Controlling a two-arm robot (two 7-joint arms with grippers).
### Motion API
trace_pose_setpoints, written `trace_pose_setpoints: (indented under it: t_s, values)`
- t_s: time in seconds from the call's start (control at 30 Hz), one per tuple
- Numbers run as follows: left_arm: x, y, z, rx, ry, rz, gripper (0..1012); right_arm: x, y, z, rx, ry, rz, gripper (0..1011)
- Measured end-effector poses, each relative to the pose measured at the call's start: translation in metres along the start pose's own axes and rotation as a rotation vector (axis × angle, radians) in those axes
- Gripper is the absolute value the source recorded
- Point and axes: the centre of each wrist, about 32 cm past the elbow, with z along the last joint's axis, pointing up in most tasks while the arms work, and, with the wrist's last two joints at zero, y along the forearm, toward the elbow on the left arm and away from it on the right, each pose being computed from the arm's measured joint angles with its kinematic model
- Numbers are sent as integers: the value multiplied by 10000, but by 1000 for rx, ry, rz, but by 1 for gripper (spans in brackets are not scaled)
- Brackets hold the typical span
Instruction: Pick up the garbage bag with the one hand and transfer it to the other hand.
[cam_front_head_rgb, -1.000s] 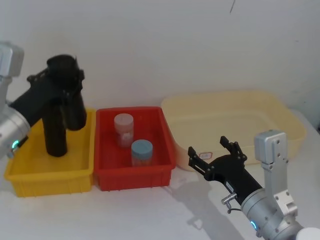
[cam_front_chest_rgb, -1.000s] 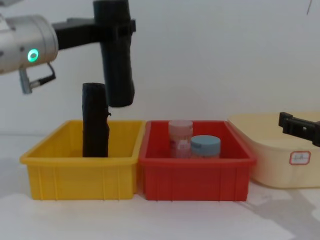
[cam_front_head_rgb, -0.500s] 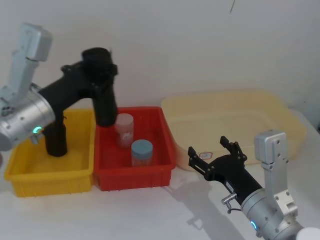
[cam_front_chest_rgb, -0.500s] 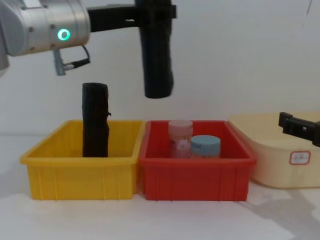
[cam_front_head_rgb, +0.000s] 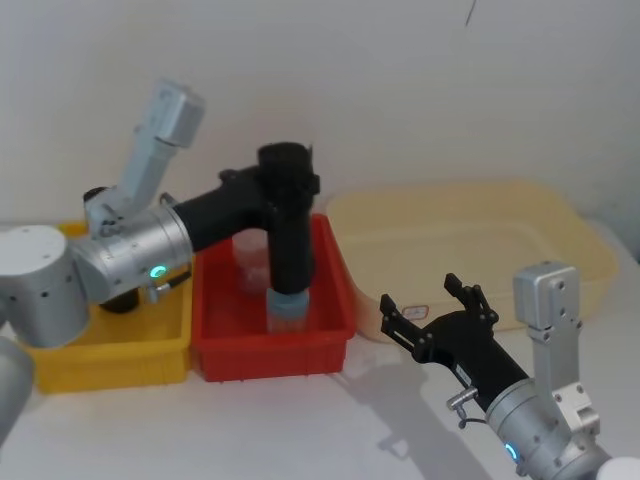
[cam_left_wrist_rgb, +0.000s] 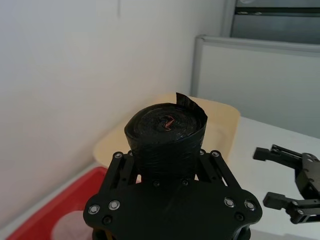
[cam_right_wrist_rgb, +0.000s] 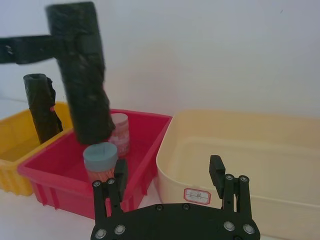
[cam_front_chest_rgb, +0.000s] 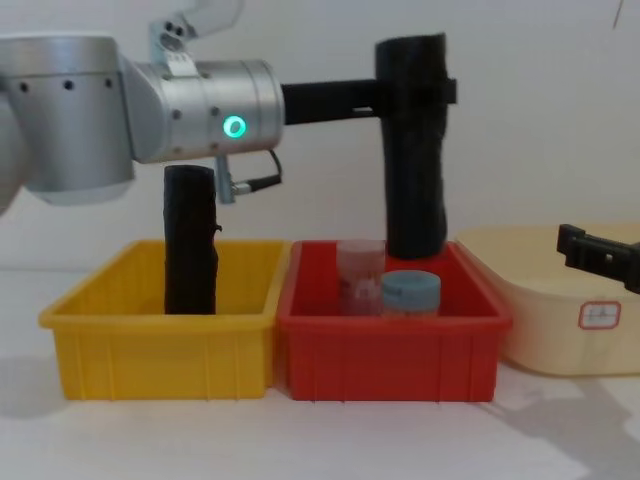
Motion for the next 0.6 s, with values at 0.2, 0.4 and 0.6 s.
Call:
trace_pose_setpoints:
  t_s: [0.2,0.4,0.6]
  values:
    - [3,-138,-77,17,28,-44,439,0,0,0,0,0,0,1000]
    - [-5,-206,-112,24,42,-70,439,0,0,0,0,0,0,1000]
    - [-14,-251,-134,26,49,-92,439,0,0,0,0,0,0,1000]
